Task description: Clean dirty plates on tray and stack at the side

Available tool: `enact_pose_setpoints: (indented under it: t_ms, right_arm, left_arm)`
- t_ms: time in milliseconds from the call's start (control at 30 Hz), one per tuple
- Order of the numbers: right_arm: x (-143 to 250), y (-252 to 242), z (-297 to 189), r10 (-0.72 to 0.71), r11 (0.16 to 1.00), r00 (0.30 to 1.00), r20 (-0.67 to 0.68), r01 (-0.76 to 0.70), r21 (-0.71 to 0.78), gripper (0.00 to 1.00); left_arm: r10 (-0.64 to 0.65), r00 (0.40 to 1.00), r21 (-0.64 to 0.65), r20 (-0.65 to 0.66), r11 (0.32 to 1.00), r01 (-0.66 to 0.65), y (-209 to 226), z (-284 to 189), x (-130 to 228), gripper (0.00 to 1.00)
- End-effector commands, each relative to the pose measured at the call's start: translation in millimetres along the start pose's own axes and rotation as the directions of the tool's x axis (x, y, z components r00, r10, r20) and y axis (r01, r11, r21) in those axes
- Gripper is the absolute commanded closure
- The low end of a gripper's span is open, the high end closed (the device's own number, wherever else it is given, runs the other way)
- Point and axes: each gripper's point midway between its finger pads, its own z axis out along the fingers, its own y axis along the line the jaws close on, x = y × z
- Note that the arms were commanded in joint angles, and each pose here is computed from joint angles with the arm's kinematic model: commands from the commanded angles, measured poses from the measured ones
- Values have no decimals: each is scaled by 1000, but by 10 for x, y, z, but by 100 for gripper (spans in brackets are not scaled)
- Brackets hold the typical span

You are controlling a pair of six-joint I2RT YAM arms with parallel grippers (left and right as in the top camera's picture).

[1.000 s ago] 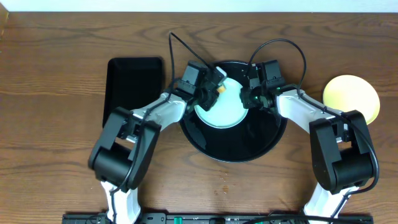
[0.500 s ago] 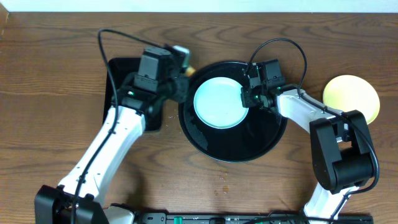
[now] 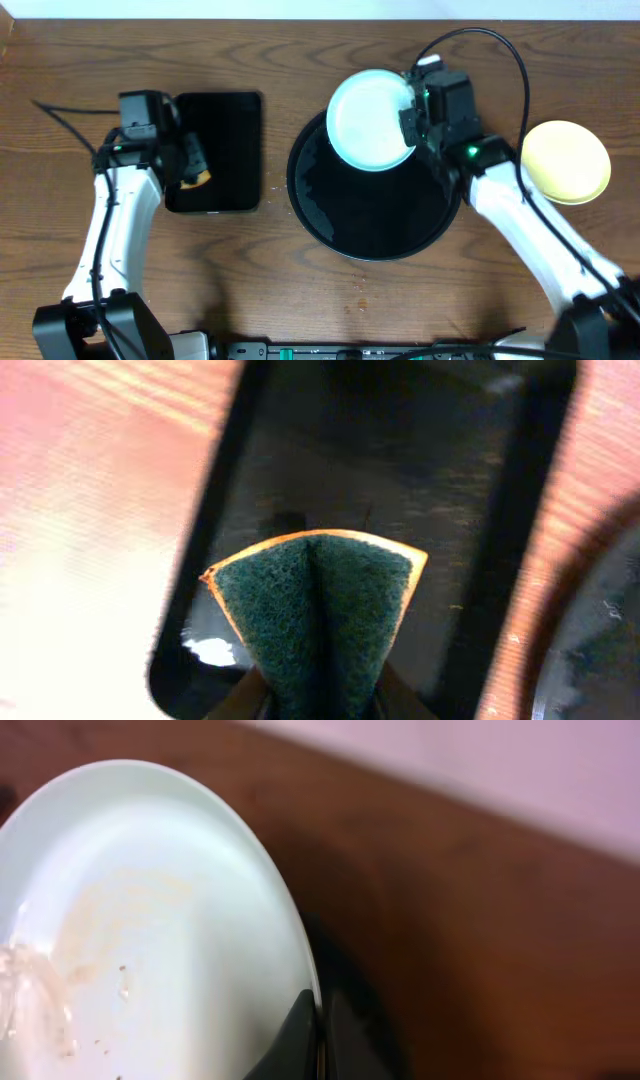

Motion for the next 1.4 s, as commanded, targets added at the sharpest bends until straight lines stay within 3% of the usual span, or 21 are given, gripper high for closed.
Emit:
enact_pose_setpoints:
  t_ms: [0,133,267,500,767,900,1000,1033,1133,1233,1367]
  right_arm:
    - [-189,-190,-329,-161,947,987,18,149,283,99]
    - [-403,-105,-671,-297,828,955,23,245,504,99]
    - [-561,88,-881,-372,750,928,34,278,600,99]
    - [-595,189,-908,-353,763,933,76,239,600,99]
    - [-570,170,-878,-312,783,945,97,198,589,99]
    - [-323,205,-648,-197,874,976,91,133,467,99]
    - [33,282,-365,-21,967,1000,8,18,254,99]
    - [164,295,-264,59,985,997,-44,-51,166,99]
    - [325,340,-109,180,983,973,-142,-184,-19,99]
    - [482,357,-4,293,929,921,-255,-337,-153,99]
    - [824,328,197,332,889,863,-380,-421,-179,99]
  left_arm:
    - [-75,997,-23,-1,997,75,146,69,44,78]
    - [-114,993,-25,-5,993,114,163,112,90,78]
    - [-123,992,6,-16,992,123,104,114,104,78]
    - [-120,992,137,-35,983,124,-129,97,91,78]
    - [-109,993,161,-41,980,114,-201,93,104,78]
    - [-73,996,205,-45,975,80,-377,85,128,79]
    - [-31,999,229,-38,973,39,-535,81,152,81]
    - [-10,999,241,-32,970,17,-618,79,160,88]
    - [42,999,272,-17,962,-35,-822,67,194,92]
    - [119,993,315,-2,942,-113,-1117,40,284,93]
    - [216,975,378,53,899,-220,-1540,-27,382,93]
